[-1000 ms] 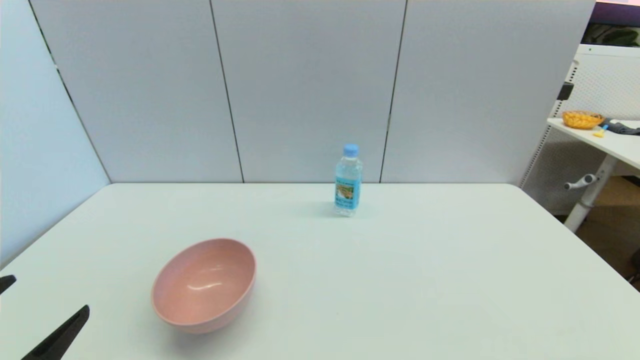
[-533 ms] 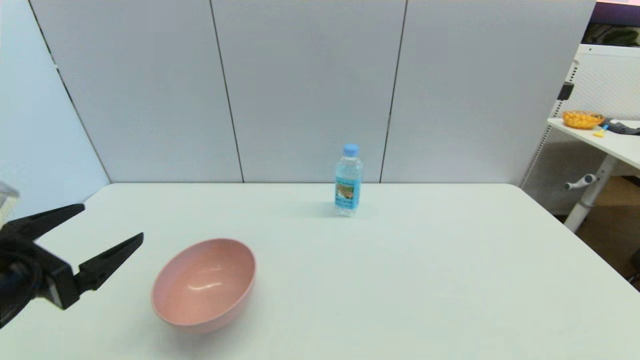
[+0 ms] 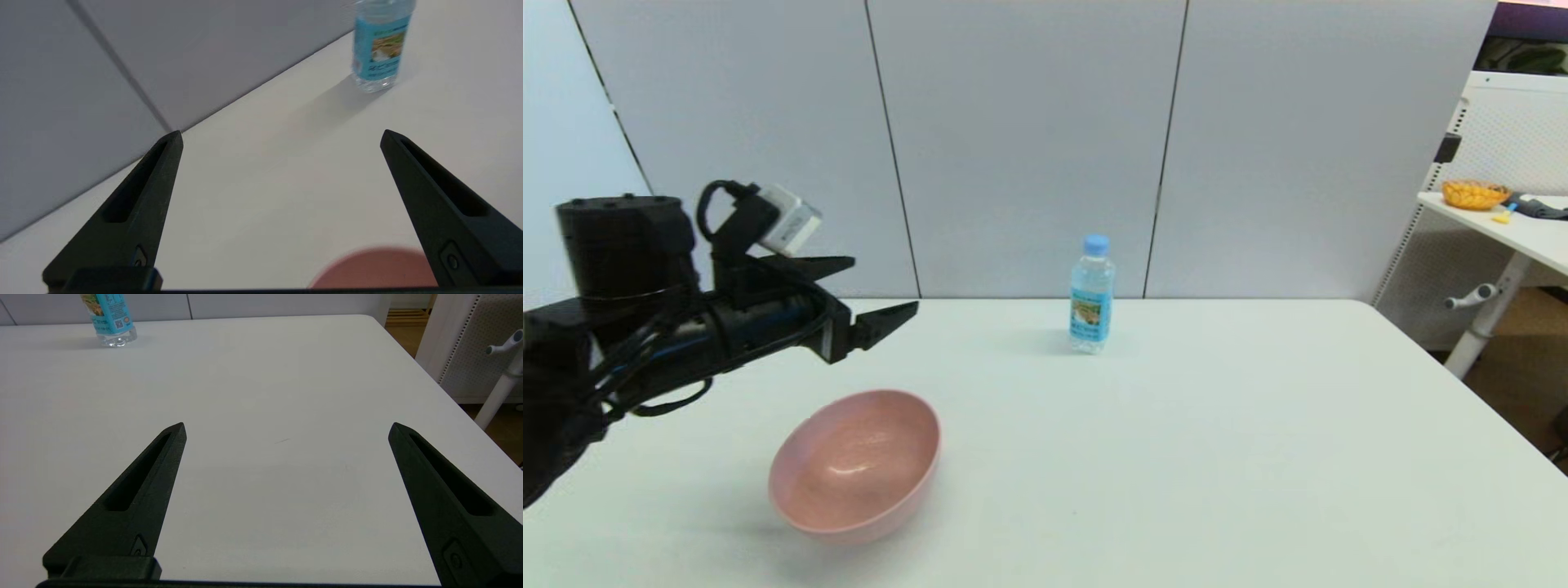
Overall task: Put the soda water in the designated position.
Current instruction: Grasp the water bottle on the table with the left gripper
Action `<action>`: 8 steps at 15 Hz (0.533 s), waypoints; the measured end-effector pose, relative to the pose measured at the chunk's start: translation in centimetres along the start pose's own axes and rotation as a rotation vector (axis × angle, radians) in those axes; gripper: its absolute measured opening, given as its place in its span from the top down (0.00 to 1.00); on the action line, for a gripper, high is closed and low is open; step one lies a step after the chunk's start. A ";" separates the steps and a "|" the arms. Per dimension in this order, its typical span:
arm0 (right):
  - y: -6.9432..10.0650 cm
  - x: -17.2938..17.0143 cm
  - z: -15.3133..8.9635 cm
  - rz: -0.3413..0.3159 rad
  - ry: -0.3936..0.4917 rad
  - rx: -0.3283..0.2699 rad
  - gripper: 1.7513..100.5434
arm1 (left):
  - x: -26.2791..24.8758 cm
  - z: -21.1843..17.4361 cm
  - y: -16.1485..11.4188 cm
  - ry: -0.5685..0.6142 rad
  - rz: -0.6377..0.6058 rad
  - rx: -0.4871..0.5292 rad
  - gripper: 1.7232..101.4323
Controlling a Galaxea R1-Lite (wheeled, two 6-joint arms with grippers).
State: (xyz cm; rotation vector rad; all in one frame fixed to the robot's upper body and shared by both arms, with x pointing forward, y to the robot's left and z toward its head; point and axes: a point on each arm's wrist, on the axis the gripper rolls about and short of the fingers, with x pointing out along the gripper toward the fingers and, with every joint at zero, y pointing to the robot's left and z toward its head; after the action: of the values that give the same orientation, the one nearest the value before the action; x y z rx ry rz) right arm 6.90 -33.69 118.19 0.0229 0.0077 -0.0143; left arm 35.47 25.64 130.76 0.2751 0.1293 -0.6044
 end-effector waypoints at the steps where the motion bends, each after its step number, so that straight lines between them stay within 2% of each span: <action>1: 0.0 0.0 0.0 0.000 0.000 0.000 0.03 | 1.5 0.2 -0.5 0.000 -0.036 0.004 0.04; 8: 0.0 0.0 0.0 -0.001 0.000 0.000 0.03 | 10.2 0.0 -4.1 0.003 -0.197 0.011 0.04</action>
State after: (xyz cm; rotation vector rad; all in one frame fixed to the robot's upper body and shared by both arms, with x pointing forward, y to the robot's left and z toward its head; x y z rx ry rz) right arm 6.90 -33.69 118.19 0.0229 0.0077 -0.0150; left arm 41.41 16.86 127.85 0.2760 0.1572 -0.8005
